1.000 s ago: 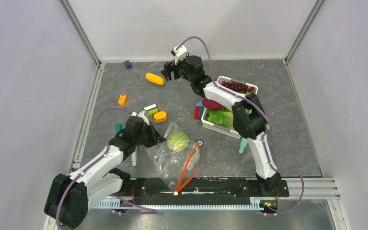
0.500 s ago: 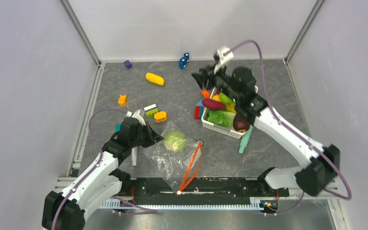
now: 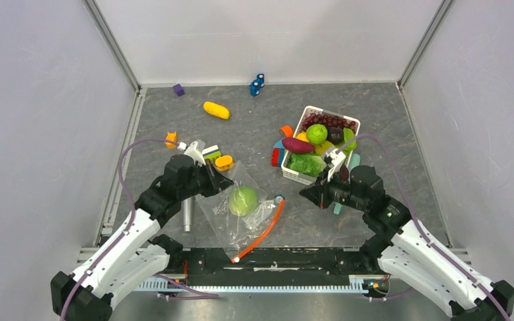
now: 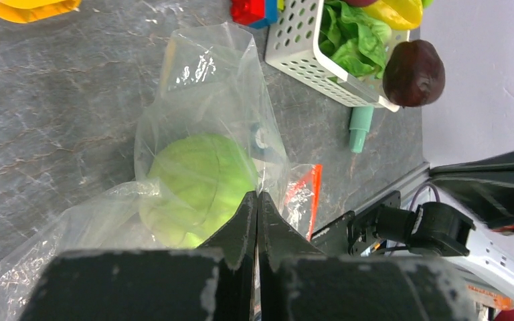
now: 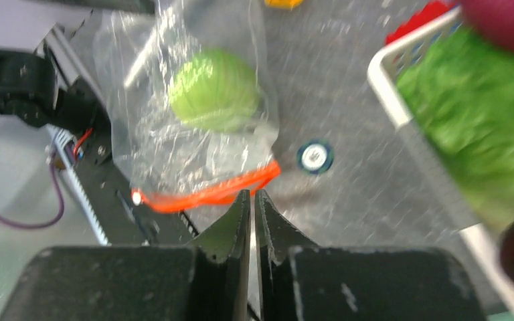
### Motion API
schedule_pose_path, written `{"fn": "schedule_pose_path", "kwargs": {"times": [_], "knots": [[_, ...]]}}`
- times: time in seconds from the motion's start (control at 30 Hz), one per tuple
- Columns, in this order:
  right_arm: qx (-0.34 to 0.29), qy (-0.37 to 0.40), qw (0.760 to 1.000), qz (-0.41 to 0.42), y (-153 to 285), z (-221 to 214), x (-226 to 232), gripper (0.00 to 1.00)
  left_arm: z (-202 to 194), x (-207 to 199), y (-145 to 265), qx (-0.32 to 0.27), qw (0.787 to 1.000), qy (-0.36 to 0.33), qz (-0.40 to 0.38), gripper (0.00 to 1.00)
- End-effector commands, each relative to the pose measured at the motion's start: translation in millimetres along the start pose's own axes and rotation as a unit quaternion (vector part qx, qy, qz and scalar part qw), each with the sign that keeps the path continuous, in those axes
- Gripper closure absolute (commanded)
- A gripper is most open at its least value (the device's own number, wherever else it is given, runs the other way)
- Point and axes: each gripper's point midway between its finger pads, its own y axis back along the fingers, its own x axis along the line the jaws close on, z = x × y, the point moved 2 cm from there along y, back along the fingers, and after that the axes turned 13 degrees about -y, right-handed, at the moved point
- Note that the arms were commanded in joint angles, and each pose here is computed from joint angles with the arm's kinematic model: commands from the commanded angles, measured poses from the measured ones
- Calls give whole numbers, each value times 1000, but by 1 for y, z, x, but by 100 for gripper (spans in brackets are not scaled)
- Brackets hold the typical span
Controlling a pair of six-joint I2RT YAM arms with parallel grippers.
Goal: Open the zip-top bag and remove the fake food
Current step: Pick up the fake vegetable from the zipper food storage bag.
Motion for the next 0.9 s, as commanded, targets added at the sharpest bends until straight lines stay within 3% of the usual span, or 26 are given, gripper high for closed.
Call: {"fn": "schedule_pose_path", "kwargs": {"times": [0.0,0.5,0.87], "knots": [[54,-45,995,73,3,-43,12,91,15,-24,6,-17,1000,-1,-18,98],[75,-66,994,42,-5,-103,-14,95,35,-41,23,-44,999,-10,-21,98],[64,-45,993,88,-12,-131,5,94,4,7,0,-26,997,-2,66,98]]}}
